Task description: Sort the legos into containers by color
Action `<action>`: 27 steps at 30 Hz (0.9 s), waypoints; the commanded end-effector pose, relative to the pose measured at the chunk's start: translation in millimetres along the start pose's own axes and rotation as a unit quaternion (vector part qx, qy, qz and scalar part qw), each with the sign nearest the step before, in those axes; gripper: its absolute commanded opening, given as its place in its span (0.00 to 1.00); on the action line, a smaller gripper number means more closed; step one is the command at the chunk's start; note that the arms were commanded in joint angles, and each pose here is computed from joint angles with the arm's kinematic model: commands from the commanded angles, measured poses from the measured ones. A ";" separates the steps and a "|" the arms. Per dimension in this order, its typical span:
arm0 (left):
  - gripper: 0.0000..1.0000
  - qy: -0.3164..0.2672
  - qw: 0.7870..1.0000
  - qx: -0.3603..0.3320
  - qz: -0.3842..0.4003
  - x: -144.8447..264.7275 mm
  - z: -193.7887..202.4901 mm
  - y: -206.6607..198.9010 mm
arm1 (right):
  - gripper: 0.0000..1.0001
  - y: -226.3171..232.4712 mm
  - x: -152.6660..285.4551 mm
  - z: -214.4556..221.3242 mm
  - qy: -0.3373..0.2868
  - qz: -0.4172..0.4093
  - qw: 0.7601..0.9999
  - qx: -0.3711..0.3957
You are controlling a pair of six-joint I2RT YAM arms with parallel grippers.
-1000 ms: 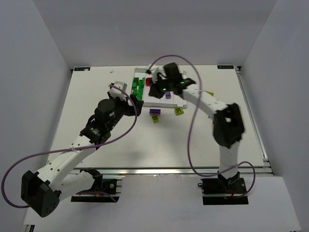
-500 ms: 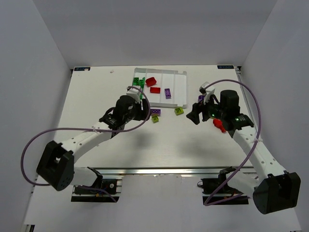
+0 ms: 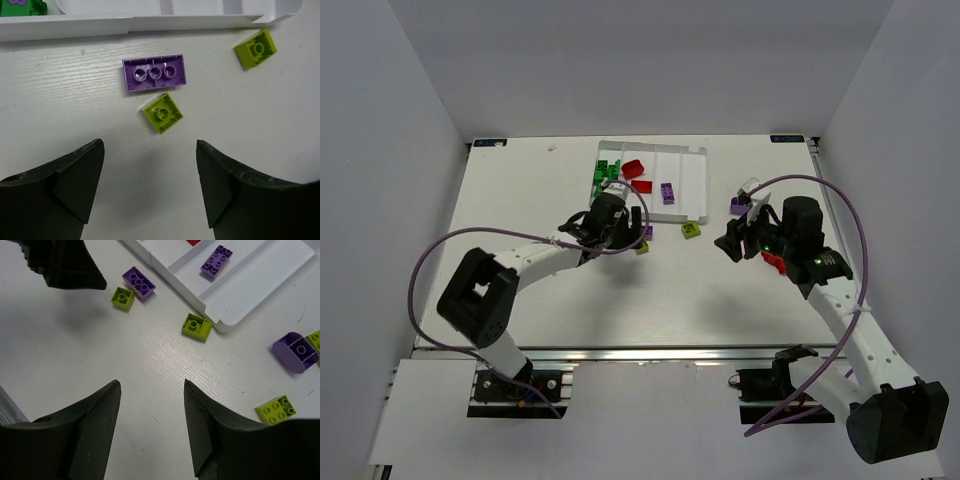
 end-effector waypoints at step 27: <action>0.84 0.088 0.974 0.008 -0.210 -64.0 11.5 -17.1 | 0.63 16.6 21.6 -28.6 -0.074 -0.010 0.996 0.041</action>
Point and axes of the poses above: each gripper's point midway between its finger pads, its own x axis back along the fingers, its own y axis along the line the jaws close on, z = x × y, the point moved 2 cm from there along x, back along the fingers, and after that the axes turned 14 degrees about -x, right-handed, at the moved point
